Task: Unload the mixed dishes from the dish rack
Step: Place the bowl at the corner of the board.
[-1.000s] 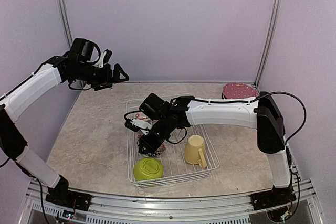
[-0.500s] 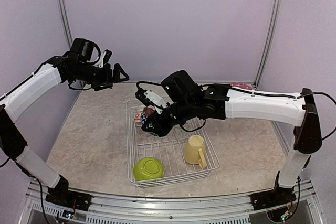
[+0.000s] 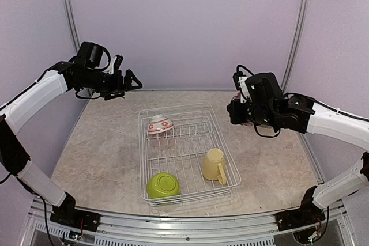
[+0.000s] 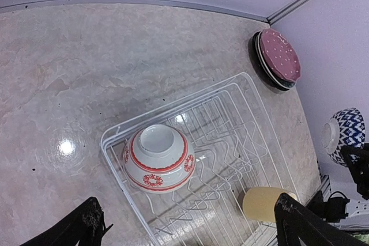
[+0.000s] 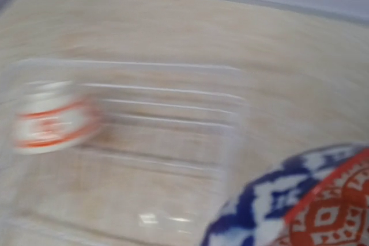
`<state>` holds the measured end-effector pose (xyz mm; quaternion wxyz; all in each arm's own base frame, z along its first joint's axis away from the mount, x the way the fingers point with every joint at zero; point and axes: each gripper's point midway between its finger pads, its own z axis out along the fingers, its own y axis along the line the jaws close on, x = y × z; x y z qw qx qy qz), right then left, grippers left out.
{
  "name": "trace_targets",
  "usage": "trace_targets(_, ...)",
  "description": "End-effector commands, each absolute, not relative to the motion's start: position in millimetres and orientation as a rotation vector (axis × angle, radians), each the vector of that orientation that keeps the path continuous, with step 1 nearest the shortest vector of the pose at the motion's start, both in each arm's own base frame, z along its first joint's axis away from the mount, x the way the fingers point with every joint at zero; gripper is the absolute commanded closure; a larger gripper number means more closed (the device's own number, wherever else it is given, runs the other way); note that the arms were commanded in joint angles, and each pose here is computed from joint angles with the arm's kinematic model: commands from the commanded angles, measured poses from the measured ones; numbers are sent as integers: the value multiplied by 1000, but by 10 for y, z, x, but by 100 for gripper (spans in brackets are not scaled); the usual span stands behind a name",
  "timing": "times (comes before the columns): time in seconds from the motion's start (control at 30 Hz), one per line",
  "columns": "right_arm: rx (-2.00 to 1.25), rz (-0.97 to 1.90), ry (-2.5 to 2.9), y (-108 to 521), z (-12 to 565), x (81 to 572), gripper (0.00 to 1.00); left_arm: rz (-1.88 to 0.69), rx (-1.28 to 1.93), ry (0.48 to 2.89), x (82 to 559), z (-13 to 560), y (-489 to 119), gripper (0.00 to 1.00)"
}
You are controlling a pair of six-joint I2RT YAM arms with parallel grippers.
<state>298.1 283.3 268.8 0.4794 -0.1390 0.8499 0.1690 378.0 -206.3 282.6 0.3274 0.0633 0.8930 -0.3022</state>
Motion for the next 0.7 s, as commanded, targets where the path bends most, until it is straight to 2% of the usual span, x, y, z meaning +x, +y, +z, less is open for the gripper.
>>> trace_targets(0.0, -77, 311, 2117, 2247, 2544, 3053, 100, -802, 161, 2318, 3776, 2895, -2032, 1)
trace_targets(0.33, 316, -1, 2339, 1043, 1652, 3029, 100, -811, 159, 2323, 3782, 2880, -2041, 1)
trace_targets(0.67, 446, -136, 2432, 556, 1079, 3079, 100, -813, 162, 2315, 3764, 2916, -2040, 1)
